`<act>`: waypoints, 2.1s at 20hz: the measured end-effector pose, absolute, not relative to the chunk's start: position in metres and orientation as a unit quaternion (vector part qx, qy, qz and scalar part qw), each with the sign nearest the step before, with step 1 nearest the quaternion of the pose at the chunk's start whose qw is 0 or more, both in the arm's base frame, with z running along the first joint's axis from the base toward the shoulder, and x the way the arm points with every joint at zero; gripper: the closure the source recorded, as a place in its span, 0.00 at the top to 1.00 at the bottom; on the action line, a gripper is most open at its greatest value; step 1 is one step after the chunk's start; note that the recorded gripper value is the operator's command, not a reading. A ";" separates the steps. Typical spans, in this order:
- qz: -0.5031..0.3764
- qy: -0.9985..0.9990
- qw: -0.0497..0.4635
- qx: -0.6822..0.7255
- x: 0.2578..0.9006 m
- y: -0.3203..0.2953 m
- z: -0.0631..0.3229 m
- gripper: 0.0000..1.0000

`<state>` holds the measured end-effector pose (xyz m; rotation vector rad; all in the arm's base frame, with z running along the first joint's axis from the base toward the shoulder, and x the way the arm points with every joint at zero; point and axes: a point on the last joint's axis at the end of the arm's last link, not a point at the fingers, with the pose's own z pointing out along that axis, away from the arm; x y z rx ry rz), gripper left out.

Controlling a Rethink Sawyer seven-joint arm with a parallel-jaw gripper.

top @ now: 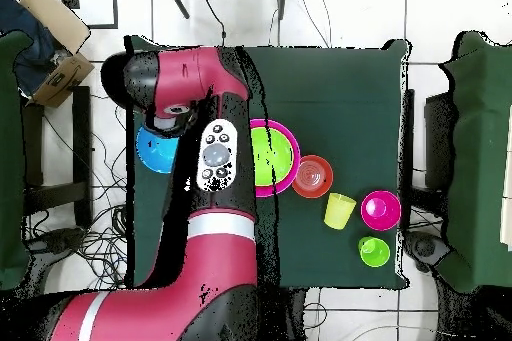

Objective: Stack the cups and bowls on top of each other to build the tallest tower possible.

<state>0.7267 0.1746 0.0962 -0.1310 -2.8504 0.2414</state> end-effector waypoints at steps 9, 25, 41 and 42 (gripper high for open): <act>0.090 -0.990 0.104 -0.035 0.728 0.183 0.094 1.00; 0.083 -0.996 -0.030 -0.027 0.732 0.174 0.100 1.00; 0.071 -0.990 -0.122 -0.019 0.735 0.174 0.117 1.00; 0.071 -0.989 -0.127 -0.019 0.734 0.173 0.114 1.00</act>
